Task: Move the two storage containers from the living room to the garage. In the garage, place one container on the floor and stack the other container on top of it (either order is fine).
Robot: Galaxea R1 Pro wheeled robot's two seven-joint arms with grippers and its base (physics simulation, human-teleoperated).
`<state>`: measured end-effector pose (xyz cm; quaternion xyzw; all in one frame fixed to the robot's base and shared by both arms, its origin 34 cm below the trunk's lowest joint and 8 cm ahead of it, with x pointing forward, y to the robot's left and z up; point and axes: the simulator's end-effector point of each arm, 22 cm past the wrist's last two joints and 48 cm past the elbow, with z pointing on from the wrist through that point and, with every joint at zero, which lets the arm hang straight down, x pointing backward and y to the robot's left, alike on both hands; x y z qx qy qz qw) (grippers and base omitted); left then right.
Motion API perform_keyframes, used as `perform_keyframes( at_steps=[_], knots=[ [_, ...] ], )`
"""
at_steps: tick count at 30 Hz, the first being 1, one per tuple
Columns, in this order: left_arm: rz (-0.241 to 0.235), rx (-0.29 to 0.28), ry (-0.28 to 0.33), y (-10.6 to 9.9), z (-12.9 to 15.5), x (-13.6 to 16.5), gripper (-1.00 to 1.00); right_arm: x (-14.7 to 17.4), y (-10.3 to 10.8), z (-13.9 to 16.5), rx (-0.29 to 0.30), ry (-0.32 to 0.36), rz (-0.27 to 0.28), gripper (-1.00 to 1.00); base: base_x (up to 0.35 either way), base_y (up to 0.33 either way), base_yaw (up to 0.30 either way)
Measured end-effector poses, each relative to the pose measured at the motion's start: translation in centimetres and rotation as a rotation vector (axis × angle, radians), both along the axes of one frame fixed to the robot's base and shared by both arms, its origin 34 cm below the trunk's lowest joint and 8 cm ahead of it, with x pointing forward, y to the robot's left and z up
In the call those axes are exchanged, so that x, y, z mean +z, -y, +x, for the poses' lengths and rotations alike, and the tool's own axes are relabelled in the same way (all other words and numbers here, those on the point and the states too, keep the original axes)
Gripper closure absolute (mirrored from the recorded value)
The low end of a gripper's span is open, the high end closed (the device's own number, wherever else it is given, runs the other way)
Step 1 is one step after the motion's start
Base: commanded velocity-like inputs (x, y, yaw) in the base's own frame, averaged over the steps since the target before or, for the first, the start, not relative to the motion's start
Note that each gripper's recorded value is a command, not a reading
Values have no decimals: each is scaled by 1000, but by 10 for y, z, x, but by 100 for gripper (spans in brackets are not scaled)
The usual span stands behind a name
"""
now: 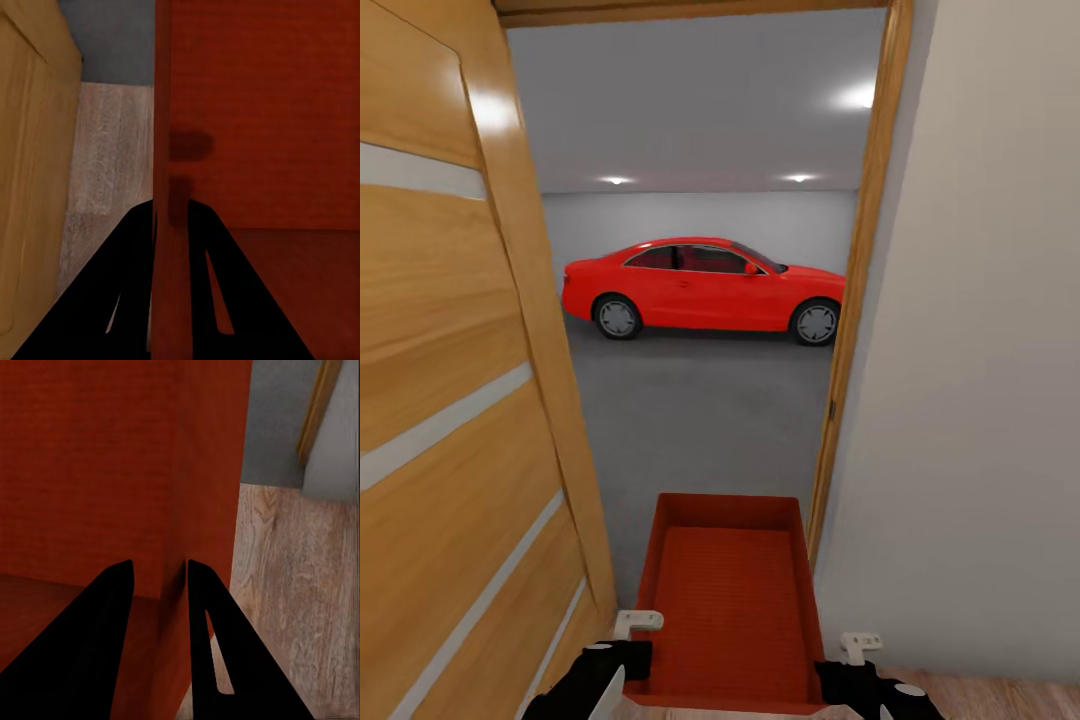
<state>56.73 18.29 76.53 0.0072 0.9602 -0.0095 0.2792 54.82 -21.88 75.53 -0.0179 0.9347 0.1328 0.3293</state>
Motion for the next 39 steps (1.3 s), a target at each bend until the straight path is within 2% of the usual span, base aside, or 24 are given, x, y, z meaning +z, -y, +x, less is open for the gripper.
perform_keyframes(
  at_steps=[6, 14, 30, 39],
  knots=[
    [0, 0, 0, 0, 0, 0, 100, 0, 0, 0, 0, 0, 0, 100, 0, 16, -80],
    [0, 0, 0, 0, 0, 0, 100, 0, 0, 0, 0, 0, 0, 100, 0, 185, -2],
    [0, 0, 0, 0, 0, 0, 100, 0, 0, 0, 0, 0, 0, 100, 4, 10, 0],
    [0, 0, 0, 0, 0, 0, 100, 0, 0, 0, 0, 1, 0, 100, 266, 0, 0]
  ],
)
